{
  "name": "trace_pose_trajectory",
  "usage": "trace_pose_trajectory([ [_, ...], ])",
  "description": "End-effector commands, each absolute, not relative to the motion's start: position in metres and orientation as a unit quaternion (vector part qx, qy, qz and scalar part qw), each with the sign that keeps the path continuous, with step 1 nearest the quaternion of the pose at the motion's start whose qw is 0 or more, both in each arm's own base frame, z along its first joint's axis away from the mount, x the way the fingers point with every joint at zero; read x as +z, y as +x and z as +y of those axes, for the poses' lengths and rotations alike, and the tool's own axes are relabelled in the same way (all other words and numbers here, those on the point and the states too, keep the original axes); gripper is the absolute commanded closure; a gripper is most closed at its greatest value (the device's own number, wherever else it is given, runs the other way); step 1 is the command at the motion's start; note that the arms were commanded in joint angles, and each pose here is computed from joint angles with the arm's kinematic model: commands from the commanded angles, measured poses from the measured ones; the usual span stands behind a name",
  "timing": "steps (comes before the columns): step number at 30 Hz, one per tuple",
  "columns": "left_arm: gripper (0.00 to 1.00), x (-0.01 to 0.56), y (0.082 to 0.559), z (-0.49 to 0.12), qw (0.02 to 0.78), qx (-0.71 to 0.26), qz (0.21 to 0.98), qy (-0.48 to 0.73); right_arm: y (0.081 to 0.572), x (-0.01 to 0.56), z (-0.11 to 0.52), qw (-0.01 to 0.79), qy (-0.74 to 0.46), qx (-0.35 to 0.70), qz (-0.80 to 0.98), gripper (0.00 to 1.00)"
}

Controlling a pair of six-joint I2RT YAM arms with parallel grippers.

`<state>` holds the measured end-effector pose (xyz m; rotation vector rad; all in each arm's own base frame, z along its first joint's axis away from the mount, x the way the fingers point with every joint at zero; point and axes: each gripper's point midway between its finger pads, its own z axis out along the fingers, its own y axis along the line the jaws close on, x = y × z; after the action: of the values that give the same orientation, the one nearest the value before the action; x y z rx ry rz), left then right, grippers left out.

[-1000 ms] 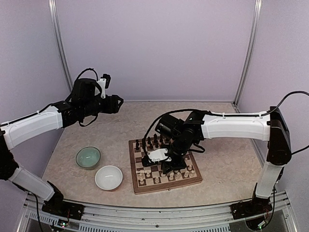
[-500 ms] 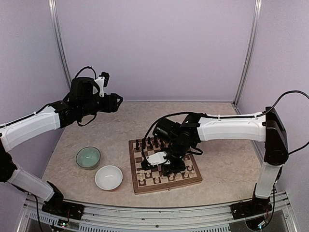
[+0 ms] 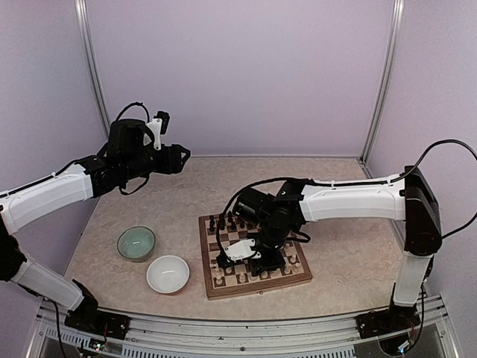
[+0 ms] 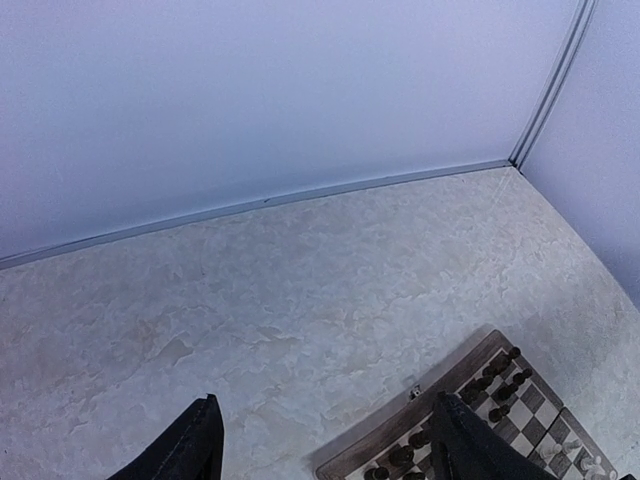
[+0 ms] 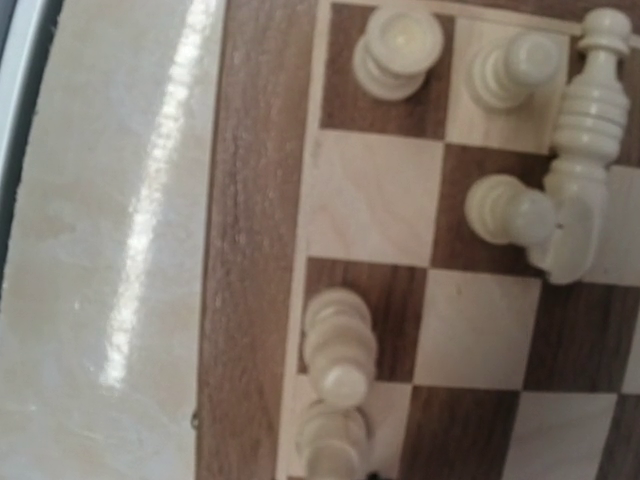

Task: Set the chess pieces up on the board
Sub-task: Place the queen at d1, then adjust the chess pile on the chessboard.

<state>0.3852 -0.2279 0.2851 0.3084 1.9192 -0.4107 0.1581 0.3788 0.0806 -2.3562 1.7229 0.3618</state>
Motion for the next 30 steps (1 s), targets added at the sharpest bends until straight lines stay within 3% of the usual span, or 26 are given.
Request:
trace_pose_trajectory([
  [1, 0.30, 0.296, 0.380, -0.230, 0.554, -0.179, 0.801, 0.141, 0.156, 0.080, 0.385, 0.098, -0.802, 0.117, 0.578, 0.90],
  [14, 0.28, 0.294, 0.380, -0.228, 0.554, -0.166, 0.803, 0.146, 0.158, 0.118, 0.391, 0.141, -0.795, 0.128, 0.576, 0.51],
  [19, 0.27, 0.285, 0.370, -0.242, 0.524, -0.153, 0.820, 0.172, 0.175, 0.149, 0.400, 0.181, -0.768, 0.171, 0.590, 0.52],
  [22, 0.33, 0.266, 0.356, -0.251, 0.469, -0.165, 0.845, 0.197, 0.194, 0.157, 0.402, 0.197, -0.747, 0.187, 0.607, 0.56],
  [26, 0.41, 0.222, 0.328, -0.246, 0.394, -0.178, 0.877, 0.208, 0.211, 0.152, 0.405, 0.212, -0.737, 0.188, 0.614, 0.62],
  [30, 0.41, 0.202, 0.302, -0.235, 0.370, -0.201, 0.888, 0.186, 0.217, 0.135, 0.416, 0.212, -0.738, 0.188, 0.612, 0.63],
])
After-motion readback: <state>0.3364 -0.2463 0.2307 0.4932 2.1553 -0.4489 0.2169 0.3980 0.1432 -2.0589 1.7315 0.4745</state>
